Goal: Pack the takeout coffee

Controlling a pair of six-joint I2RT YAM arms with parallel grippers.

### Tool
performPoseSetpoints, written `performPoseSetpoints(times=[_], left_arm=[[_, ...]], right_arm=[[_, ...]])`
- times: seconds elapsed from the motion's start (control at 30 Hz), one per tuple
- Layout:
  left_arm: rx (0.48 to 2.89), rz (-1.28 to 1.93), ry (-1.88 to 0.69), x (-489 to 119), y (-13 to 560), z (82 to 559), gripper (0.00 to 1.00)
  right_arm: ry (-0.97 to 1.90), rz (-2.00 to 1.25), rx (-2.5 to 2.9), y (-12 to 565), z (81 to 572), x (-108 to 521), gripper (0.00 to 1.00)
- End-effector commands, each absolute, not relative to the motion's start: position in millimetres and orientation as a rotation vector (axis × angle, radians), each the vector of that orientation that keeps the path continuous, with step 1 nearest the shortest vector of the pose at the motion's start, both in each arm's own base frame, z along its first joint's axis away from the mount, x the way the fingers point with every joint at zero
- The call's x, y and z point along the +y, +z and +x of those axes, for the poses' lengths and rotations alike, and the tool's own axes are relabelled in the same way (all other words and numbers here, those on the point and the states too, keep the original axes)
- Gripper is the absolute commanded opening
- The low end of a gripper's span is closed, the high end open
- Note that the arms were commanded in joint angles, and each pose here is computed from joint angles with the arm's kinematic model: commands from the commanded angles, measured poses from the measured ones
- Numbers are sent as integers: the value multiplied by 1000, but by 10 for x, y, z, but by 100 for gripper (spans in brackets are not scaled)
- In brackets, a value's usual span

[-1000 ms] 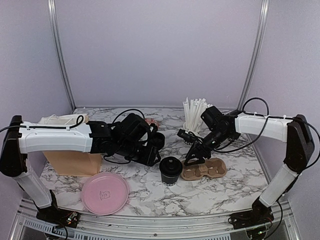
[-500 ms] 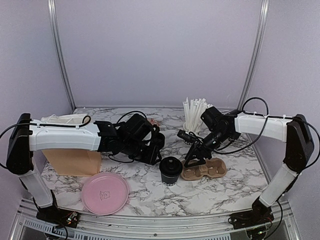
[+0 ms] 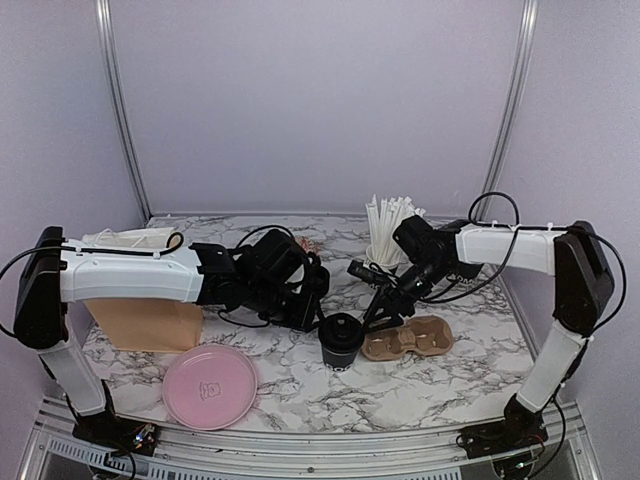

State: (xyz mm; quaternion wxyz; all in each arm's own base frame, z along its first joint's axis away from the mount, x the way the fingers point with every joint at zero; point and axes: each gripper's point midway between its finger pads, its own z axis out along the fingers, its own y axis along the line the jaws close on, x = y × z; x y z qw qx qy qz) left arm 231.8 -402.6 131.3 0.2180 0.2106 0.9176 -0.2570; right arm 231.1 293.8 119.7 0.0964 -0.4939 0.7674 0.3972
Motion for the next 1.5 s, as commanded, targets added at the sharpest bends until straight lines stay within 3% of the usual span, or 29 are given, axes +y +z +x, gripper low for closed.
performPoseSetpoints(times=[0.0, 0.5, 0.87, 1.47], left_arm=[[2525, 563, -758, -4065, 1370, 2317, 39], [2494, 489, -765, -3981, 1558, 2350, 38], [2523, 472, -769, -3967, 1485, 2373, 37], [2580, 527, -787, -4009, 1247, 2281, 36]], right_arm=[[1143, -1453, 2237, 1278, 2468, 3049, 58], [1003, -1404, 2257, 1478, 2620, 2956, 59], [1248, -1445, 2329, 1310, 2112, 2865, 60], [1321, -1424, 2373, 1140, 2175, 3031, 60]])
